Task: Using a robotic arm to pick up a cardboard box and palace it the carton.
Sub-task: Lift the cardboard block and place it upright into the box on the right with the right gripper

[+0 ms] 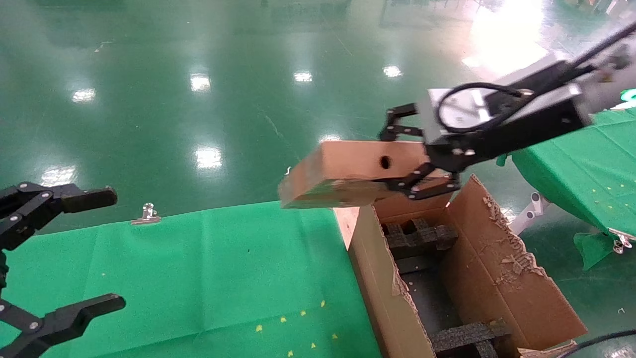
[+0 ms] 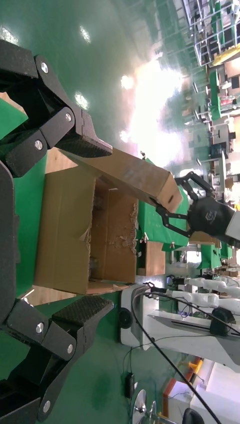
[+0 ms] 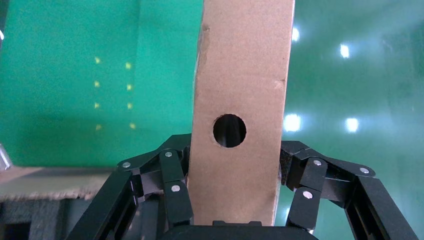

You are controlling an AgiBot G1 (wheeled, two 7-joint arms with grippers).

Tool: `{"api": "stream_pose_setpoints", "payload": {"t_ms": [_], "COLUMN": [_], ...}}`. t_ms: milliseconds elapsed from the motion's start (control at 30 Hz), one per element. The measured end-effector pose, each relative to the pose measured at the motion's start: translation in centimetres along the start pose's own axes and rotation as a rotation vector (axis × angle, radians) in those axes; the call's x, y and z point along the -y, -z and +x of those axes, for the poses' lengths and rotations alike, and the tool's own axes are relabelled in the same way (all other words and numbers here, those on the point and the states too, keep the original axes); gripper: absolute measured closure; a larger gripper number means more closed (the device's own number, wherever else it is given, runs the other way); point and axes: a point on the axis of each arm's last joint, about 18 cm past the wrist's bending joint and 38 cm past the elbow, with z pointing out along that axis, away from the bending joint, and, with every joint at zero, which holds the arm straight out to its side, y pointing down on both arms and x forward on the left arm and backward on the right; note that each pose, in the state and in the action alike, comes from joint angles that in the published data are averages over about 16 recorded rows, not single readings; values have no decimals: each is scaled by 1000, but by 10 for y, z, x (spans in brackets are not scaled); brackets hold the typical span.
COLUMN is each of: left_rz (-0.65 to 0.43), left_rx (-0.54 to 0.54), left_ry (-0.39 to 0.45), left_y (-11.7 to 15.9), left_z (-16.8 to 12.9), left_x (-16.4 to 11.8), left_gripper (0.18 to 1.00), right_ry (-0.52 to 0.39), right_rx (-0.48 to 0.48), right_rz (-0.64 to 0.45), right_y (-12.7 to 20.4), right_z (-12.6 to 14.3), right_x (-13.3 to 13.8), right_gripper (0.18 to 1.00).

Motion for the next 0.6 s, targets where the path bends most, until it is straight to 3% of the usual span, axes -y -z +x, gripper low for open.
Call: {"api": "stream_pose_setpoints", "payload": {"t_ms": [600], "left_rz": [0], "left_rx": [0], "left_ry": [0], "left_y": [0], "left_z": [0], "left_x": [0], "left_gripper": [183], "right_ry": [-307], "right_rx": [-62], "right_rz": [-242], "right_y": [85], "right_z": [-86], "right_x": [-107], "right_gripper": [866]}}
